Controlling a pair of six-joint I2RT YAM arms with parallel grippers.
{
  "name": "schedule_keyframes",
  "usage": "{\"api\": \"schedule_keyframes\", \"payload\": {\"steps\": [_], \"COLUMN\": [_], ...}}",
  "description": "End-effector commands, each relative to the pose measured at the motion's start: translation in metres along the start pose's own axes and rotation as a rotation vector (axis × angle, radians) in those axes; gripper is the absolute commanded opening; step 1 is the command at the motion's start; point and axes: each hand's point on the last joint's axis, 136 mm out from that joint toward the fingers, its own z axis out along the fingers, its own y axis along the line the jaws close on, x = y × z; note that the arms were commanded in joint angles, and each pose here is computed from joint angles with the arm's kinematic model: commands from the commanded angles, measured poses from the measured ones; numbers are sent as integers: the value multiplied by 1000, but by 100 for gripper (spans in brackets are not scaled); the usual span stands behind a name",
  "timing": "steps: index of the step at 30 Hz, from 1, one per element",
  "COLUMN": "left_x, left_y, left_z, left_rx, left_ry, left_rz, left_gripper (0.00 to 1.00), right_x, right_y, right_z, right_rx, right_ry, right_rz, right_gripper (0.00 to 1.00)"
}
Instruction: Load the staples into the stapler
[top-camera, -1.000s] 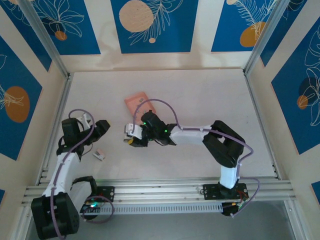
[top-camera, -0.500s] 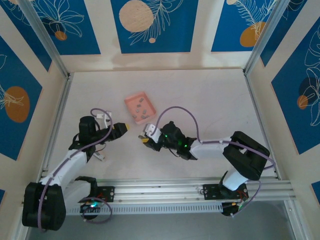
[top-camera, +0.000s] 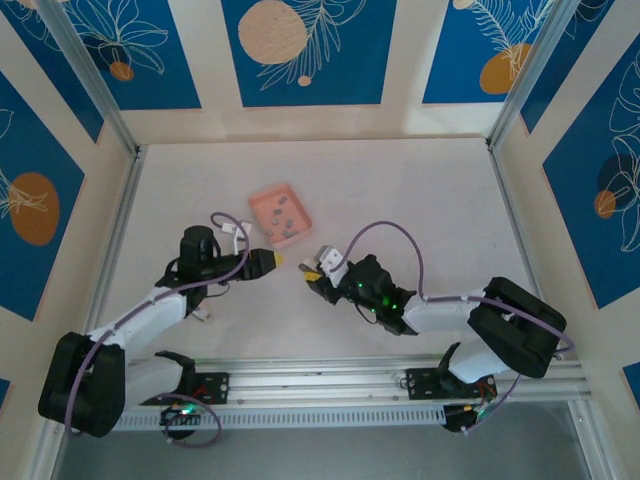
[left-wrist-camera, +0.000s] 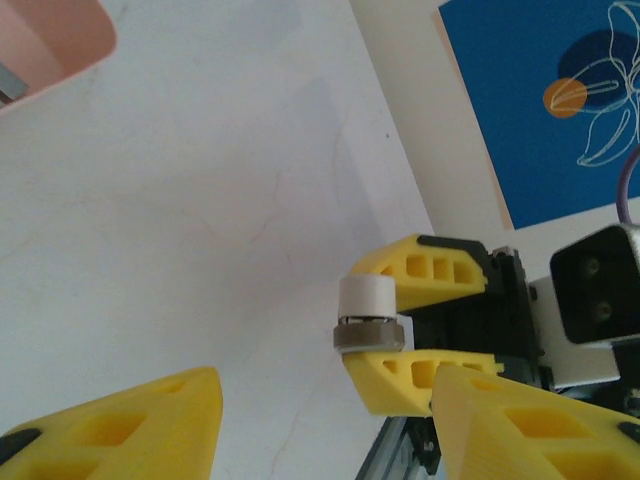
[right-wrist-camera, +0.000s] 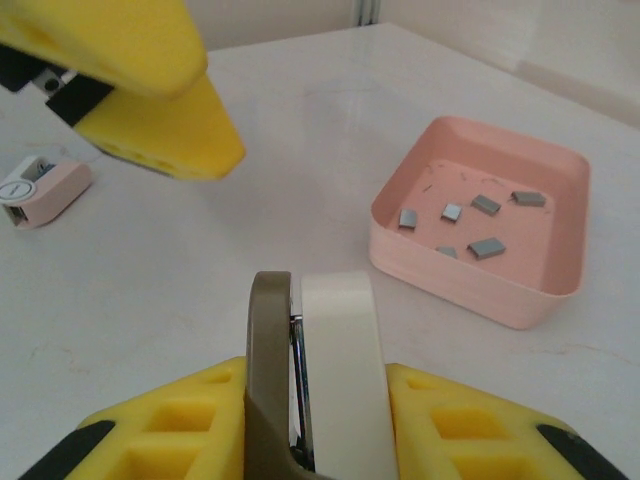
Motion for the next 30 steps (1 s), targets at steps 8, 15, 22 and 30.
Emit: {"api": "schedule_keyframes", "payload": {"steps": [8,15,22,30], "left_x": [4,13,17,19], "left_y": [-32,-44,-41,-39], "left_z": [22,37,51,65], "left_rx": [130,199,178,191], "left_ry": [87,122,141,152], "left_rz": [55,55,30,-7], "left_gripper": [55,55,55,52], "right_x": [-21,-24,-26,-30], "right_y": [-11,-7,1,8], "right_z": [-17,-16,-16,-13], "right_rx": [44,17,-15,-35], "right_ry": [-98,-106,-115,-111], "right_rz": [-17,-25,-58,-113], "right_gripper": [29,29,29,29]}}
